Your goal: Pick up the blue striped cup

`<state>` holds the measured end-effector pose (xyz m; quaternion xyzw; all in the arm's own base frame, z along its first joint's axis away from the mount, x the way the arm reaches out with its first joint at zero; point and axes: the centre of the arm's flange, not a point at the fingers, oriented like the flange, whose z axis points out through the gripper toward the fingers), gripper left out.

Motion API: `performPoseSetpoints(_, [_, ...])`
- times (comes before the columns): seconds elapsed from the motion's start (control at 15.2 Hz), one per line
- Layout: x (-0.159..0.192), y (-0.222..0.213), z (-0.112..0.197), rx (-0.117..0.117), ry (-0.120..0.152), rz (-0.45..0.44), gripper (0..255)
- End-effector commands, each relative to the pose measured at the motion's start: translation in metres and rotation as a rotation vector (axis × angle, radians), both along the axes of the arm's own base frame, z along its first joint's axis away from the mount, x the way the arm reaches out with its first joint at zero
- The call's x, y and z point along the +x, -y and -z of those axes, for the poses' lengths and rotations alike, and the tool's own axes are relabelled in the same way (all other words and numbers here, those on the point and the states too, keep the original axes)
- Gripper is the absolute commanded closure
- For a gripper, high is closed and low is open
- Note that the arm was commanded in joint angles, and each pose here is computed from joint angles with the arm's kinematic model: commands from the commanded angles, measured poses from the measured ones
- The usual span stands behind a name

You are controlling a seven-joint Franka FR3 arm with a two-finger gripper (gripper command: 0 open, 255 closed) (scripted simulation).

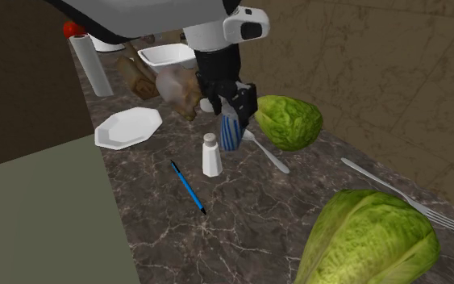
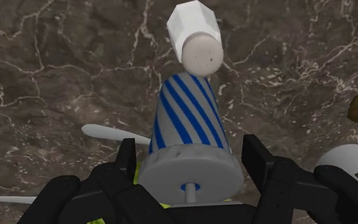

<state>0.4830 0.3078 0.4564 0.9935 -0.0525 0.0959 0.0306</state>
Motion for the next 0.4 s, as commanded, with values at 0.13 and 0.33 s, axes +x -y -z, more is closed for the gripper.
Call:
performPoseSetpoints(0.13, [-0.001, 0.0, -0.021, 0.0, 0.0, 0.0, 255])
performPoseSetpoints(0.33, [-0.001, 0.0, -0.027, 0.0, 0.0, 0.0, 255])
